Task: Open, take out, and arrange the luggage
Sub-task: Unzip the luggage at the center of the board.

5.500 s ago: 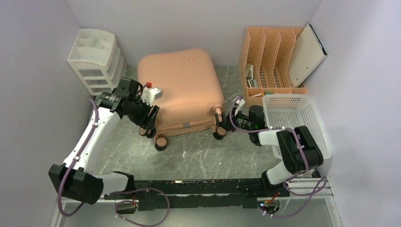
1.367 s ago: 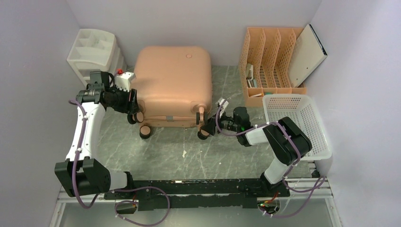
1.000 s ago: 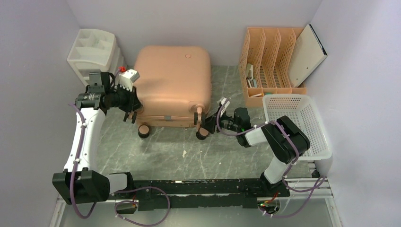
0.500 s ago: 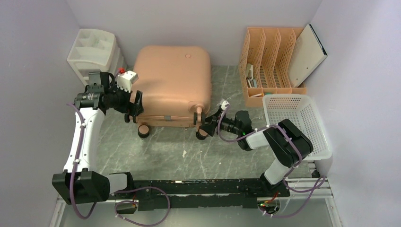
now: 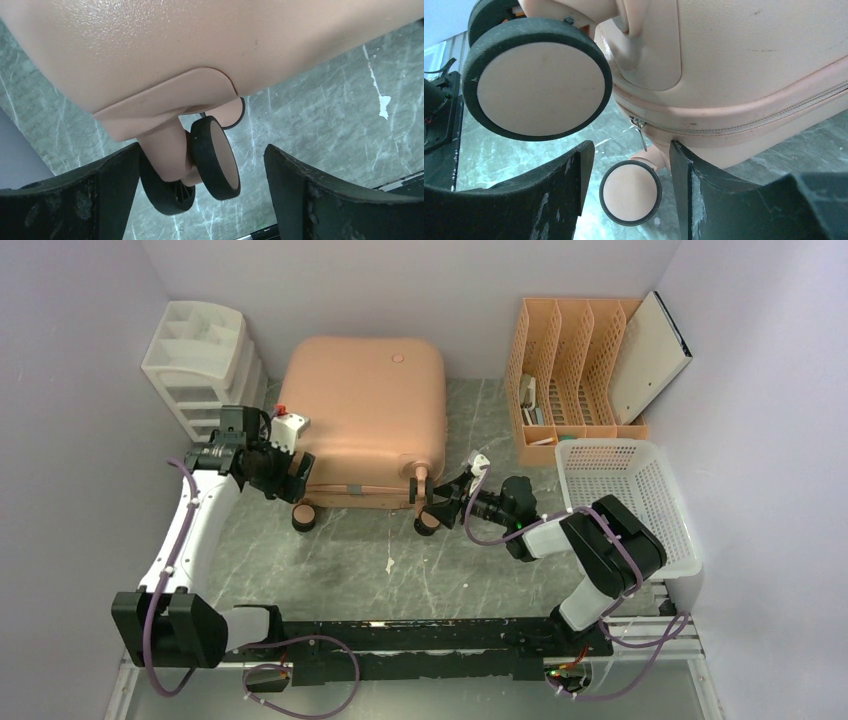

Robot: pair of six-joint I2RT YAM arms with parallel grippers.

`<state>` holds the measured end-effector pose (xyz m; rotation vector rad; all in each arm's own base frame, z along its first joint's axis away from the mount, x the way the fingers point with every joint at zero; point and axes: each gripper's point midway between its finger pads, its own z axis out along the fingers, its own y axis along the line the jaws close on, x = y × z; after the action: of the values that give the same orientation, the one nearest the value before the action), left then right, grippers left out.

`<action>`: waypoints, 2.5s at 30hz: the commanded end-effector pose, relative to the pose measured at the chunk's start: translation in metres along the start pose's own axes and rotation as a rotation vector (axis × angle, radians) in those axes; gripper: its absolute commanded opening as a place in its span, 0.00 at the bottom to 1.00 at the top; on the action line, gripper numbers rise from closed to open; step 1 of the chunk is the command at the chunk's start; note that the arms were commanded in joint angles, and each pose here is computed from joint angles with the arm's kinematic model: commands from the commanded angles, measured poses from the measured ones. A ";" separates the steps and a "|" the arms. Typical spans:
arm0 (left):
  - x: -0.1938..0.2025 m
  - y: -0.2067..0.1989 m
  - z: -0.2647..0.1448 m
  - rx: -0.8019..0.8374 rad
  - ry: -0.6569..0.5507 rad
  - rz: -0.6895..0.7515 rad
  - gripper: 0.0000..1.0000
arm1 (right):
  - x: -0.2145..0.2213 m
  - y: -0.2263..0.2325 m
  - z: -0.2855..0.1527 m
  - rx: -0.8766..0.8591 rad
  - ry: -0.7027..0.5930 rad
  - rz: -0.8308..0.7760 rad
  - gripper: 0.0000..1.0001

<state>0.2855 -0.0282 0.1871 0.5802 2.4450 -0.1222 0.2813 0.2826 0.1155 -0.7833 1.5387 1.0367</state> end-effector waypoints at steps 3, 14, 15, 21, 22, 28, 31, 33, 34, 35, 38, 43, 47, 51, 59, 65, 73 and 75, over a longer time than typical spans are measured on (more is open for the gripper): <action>-0.002 0.009 0.016 -0.033 0.011 -0.003 0.78 | -0.043 0.010 0.004 -0.049 -0.135 -0.159 0.62; -0.027 -0.002 0.004 0.045 -0.046 0.001 0.05 | -0.046 0.012 0.003 -0.063 -0.160 -0.201 0.62; -0.033 -0.004 0.000 0.053 -0.064 0.004 0.05 | -0.047 0.013 0.002 -0.065 -0.165 -0.208 0.62; -0.055 -0.017 -0.015 0.129 -0.135 -0.002 0.05 | -0.045 0.014 0.002 -0.077 -0.164 -0.229 0.60; -0.057 -0.020 -0.016 0.144 -0.142 0.000 0.05 | -0.043 0.013 0.002 -0.075 -0.158 -0.225 0.60; -0.063 -0.028 -0.020 0.193 -0.173 0.007 0.05 | -0.033 -0.003 0.008 -0.013 -0.129 -0.155 0.60; -0.067 -0.029 -0.022 0.196 -0.189 0.010 0.05 | -0.029 -0.013 0.006 0.001 -0.132 -0.100 0.59; -0.069 -0.031 -0.024 0.206 -0.196 0.014 0.05 | -0.024 -0.015 0.006 0.000 -0.120 -0.078 0.59; -0.069 -0.032 -0.024 0.213 -0.197 0.015 0.05 | -0.023 -0.016 0.008 -0.005 -0.118 -0.070 0.59; -0.070 -0.032 -0.025 0.216 -0.197 0.016 0.05 | -0.022 -0.017 0.009 -0.008 -0.117 -0.058 0.59; -0.072 -0.034 -0.027 0.226 -0.208 0.021 0.05 | -0.020 -0.014 0.011 -0.041 -0.120 -0.007 0.59; -0.072 -0.035 -0.028 0.226 -0.222 0.021 0.05 | -0.027 -0.016 0.002 -0.103 -0.145 0.169 0.59; -0.072 -0.035 -0.027 0.227 -0.218 0.021 0.05 | -0.025 -0.024 -0.008 -0.101 -0.136 0.228 0.59; -0.073 -0.035 -0.025 0.233 -0.213 0.017 0.05 | -0.024 -0.015 -0.011 -0.146 -0.120 0.219 0.58; -0.074 -0.035 -0.025 0.240 -0.212 0.018 0.05 | -0.014 -0.016 -0.019 -0.133 -0.083 0.200 0.57; -0.074 -0.036 -0.022 0.248 -0.214 0.014 0.05 | -0.008 0.002 -0.011 -0.171 -0.087 0.113 0.56; -0.073 -0.036 -0.021 0.244 -0.218 0.010 0.05 | -0.009 -0.009 0.001 -0.042 -0.101 0.029 0.55; -0.072 -0.036 -0.022 0.242 -0.219 0.011 0.05 | -0.009 -0.014 0.002 -0.015 -0.108 0.030 0.55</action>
<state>0.2903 -0.0403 0.1857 0.4696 2.5407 -0.2875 0.2779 0.2841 0.1091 -0.7389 1.5135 1.2312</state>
